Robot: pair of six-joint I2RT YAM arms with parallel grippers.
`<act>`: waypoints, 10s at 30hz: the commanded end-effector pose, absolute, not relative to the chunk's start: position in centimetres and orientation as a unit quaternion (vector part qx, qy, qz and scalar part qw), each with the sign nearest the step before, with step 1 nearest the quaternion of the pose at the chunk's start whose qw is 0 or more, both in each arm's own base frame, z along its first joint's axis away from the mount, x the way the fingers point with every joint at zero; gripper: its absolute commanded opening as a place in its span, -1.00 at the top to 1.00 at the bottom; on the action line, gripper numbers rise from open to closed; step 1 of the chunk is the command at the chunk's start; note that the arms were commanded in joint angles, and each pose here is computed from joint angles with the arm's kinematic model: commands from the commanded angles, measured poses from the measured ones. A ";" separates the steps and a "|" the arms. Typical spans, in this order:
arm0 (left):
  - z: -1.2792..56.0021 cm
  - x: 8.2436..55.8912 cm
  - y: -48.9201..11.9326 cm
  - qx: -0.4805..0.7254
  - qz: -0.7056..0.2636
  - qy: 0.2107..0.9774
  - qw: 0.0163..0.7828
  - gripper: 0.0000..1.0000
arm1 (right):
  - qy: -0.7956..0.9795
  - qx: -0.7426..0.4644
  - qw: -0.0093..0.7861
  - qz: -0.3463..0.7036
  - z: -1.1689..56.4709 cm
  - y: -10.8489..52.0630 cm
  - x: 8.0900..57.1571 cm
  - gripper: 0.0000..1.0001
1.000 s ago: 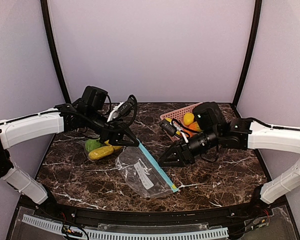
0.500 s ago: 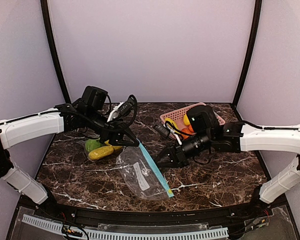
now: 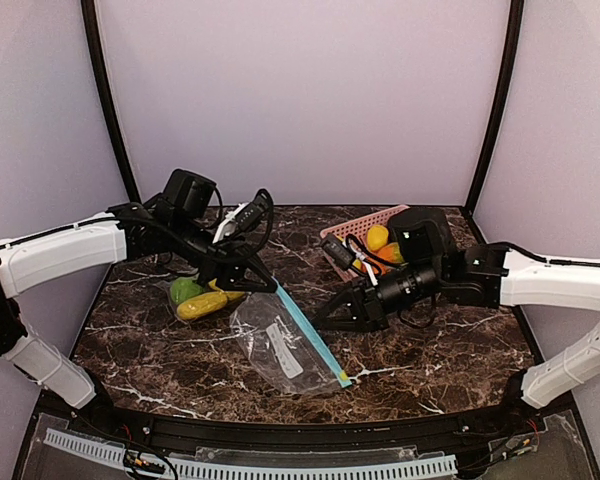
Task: Place the food in the zip-top bag and seal the zipper
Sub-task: Pass from the left arm to the right, then adjust the zipper food storage bag, then pick up the fake fruit from the bin, then place the fake fruit in the zipper food storage bag.
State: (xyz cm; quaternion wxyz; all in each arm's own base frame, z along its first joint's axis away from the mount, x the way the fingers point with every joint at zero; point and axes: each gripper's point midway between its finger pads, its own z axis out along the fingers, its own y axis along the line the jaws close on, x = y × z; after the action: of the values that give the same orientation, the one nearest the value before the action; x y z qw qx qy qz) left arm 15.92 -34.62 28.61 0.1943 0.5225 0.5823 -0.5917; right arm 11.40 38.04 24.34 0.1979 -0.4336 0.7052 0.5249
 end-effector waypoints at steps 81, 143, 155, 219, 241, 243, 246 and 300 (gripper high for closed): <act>28.1 18.7 -34.7 0.516 -0.511 0.639 0.252 0.11 | 0.754 -0.394 0.258 0.457 23.1 37.5 15.8 1.00; 14.3 27.5 -36.3 0.100 -0.491 0.820 0.276 0.83 | 0.881 -0.211 0.320 0.277 14.6 40.2 23.8 1.00; 15.9 27.4 -30.3 0.208 -0.268 0.887 0.314 0.99 | 0.894 -0.113 0.350 0.256 16.1 37.6 27.1 1.00; 18.2 31.8 -23.7 0.235 -0.196 0.902 0.303 0.99 | 0.971 -0.159 0.177 0.001 4.8 22.3 41.3 -0.21; 16.2 30.9 -29.5 0.214 -0.292 0.895 0.263 0.99 | 0.939 -0.155 0.275 0.139 15.7 24.2 38.6 0.27; 16.4 31.0 -30.0 0.206 -0.306 0.891 0.266 0.99 | 0.927 -0.169 0.278 0.188 16.5 25.5 37.6 0.27; 16.3 31.3 -30.7 0.193 -0.323 0.886 0.269 0.99 | 0.900 -0.195 0.281 0.271 18.5 27.8 35.6 0.27; 16.1 29.1 -30.6 0.192 -0.358 0.879 0.249 0.99 | 0.809 -0.273 0.099 0.511 14.4 45.3 26.2 0.31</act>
State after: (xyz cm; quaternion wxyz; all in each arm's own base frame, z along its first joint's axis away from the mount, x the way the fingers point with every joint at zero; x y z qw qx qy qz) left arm 30.61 -31.08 15.86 0.2649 0.1761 0.8772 -0.3598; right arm 24.62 44.54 13.92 0.0755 -0.2699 0.8105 0.5143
